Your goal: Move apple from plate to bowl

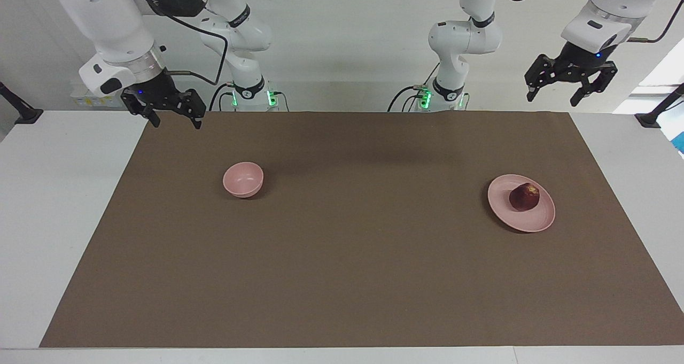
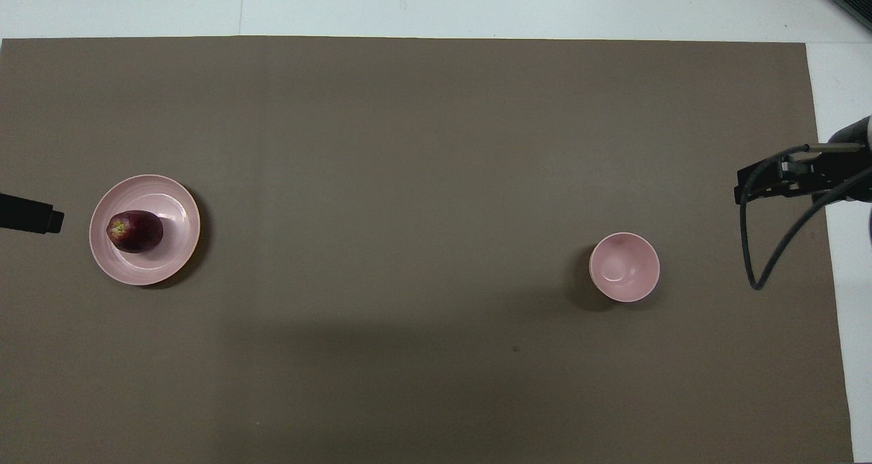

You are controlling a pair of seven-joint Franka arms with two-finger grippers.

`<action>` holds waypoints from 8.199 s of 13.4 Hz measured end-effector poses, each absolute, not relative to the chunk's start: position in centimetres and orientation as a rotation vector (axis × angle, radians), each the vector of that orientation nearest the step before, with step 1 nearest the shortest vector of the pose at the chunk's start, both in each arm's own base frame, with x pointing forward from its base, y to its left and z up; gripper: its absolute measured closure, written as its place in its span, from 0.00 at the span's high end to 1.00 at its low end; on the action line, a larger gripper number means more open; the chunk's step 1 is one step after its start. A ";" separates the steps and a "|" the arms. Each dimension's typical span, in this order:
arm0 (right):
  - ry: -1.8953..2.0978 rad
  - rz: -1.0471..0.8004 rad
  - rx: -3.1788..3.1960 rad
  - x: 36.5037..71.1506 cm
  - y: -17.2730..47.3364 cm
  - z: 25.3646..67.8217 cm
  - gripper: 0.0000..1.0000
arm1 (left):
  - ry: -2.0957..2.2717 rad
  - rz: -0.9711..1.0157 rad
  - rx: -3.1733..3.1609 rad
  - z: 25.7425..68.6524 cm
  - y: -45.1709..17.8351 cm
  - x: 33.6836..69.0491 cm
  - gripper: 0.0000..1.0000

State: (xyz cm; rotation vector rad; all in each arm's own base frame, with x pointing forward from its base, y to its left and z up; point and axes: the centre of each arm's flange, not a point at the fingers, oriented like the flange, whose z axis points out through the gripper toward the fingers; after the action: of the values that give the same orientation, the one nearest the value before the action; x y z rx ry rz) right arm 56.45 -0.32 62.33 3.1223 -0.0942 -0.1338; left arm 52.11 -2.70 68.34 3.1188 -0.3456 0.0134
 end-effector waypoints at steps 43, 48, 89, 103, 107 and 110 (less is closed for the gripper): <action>-0.233 -0.199 3.159 55.3 6.4 55.4 1.00 | -0.230 0.145 3.085 41.2 6.1 54.4 1.00; -0.392 -0.338 3.194 56.2 8.5 49.0 1.00 | -0.217 0.172 3.104 35.5 7.9 55.7 1.00; -2.269 -1.037 2.883 55.0 34.1 43.1 0.75 | -0.014 0.269 2.275 45.1 -23.9 49.1 0.64; -2.178 -0.973 2.927 56.8 31.1 44.7 0.69 | -0.070 0.347 2.401 46.7 -20.4 51.0 1.00; -1.931 -0.708 3.054 58.4 28.1 48.8 0.69 | -0.401 0.428 2.658 47.1 -19.6 52.6 1.00; -1.740 -0.484 3.121 59.0 27.2 51.0 0.69 | -0.496 0.400 2.804 46.8 -18.2 53.8 1.00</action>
State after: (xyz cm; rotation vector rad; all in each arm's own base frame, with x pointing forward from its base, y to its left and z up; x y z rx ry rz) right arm 59.02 27.22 50.96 3.1206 -1.7396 -0.4835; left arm 53.81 -18.16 46.78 2.8042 -0.4963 0.3997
